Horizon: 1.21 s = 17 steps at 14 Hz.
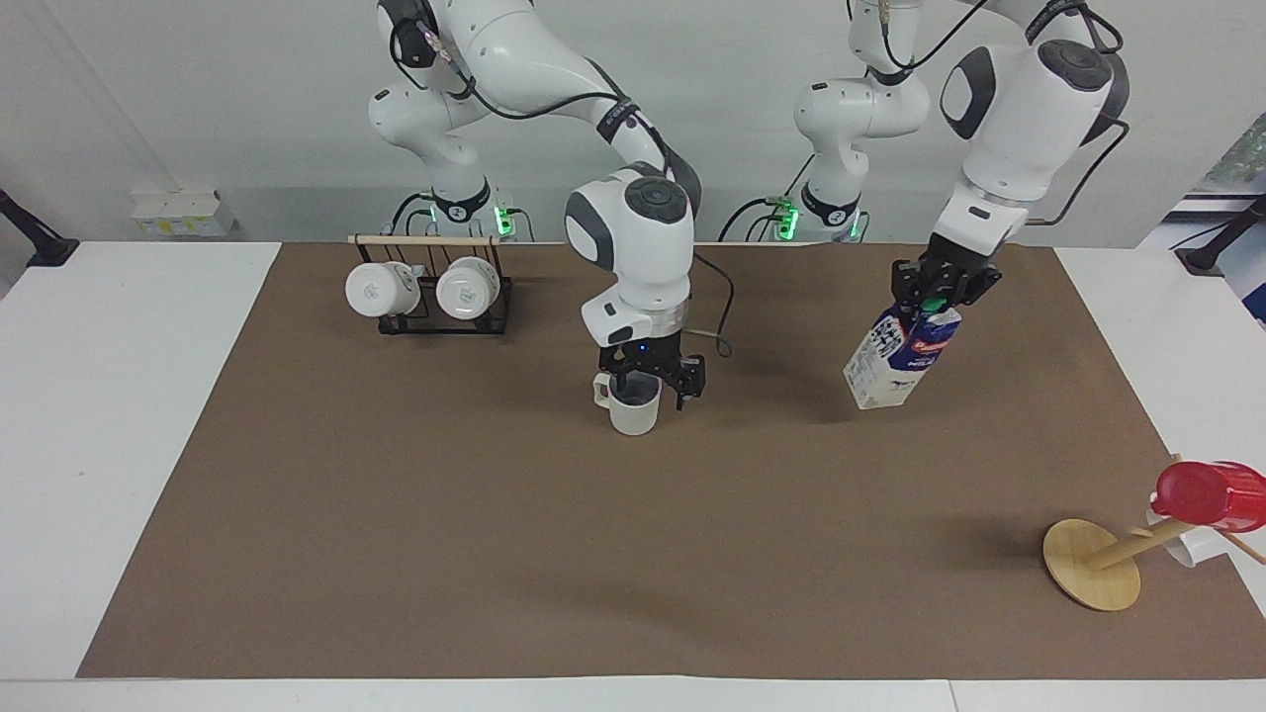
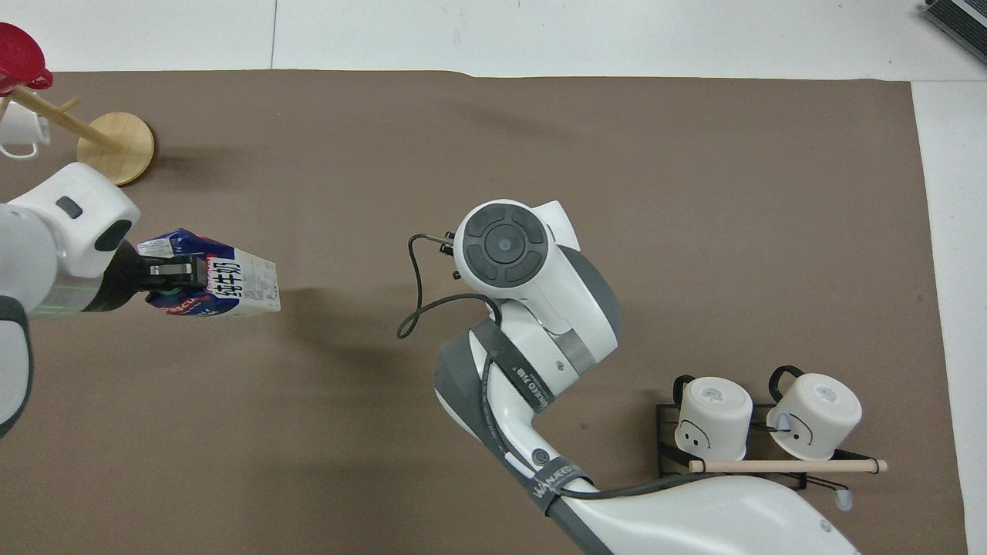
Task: Place cup and milk on table
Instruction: 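Carry the mug toward the table center while the left gripper lifts the carton, then set the mug down and withdraw the right gripper while the left gripper carries the carton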
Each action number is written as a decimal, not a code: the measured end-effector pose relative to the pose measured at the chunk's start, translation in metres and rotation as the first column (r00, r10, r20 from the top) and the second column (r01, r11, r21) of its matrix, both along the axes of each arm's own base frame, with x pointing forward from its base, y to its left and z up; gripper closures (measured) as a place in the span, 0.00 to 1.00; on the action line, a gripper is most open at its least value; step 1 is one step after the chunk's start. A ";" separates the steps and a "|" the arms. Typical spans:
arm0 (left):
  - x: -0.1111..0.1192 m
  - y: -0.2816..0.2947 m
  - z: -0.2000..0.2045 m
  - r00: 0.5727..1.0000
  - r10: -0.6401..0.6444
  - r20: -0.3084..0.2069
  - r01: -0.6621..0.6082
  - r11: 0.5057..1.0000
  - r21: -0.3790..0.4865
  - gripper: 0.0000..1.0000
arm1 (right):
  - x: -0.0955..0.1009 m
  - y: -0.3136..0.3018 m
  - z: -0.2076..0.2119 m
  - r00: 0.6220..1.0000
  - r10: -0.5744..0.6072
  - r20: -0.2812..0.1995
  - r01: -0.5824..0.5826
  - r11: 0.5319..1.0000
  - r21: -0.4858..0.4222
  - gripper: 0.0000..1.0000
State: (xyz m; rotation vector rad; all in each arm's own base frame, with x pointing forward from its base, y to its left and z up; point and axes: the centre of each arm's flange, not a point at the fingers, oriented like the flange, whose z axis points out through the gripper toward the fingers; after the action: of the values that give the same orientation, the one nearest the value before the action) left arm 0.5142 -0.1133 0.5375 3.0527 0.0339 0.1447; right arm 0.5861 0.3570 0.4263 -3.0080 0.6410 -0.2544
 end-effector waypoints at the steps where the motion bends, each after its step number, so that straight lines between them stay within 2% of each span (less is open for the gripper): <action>1: -0.004 -0.017 0.000 1.000 0.006 -0.003 -0.006 1.000 -0.004 0.61 | 0.006 -0.022 0.021 1.000 -0.003 0.007 0.003 1.000 -0.002 0.00; 5: -0.022 -0.076 0.002 1.000 0.029 -0.011 -0.029 0.999 -0.019 0.61 | 0.012 -0.108 0.092 1.000 0.023 -0.001 -0.023 0.999 -0.035 0.00; 10: -0.046 -0.138 0.003 1.000 0.023 -0.003 -0.023 0.999 -0.040 0.61 | -0.002 -0.210 0.153 0.991 0.120 -0.058 -0.124 0.989 -0.078 0.00; 15: -0.044 -0.172 -0.049 0.999 0.017 -0.031 -0.018 0.999 -0.039 0.61 | -0.018 -0.301 0.186 0.971 0.216 -0.100 -0.225 0.971 -0.086 0.00; 17: -0.037 -0.179 -0.074 0.999 0.033 -0.029 -0.034 0.999 -0.032 0.61 | -0.026 -0.320 0.190 0.962 0.235 -0.141 -0.248 0.965 -0.083 0.00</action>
State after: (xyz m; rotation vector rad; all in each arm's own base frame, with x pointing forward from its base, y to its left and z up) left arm 0.4774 -0.2923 0.4640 3.0231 0.0883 0.1012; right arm 0.5603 0.0365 0.6165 -3.1787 0.2680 -0.0802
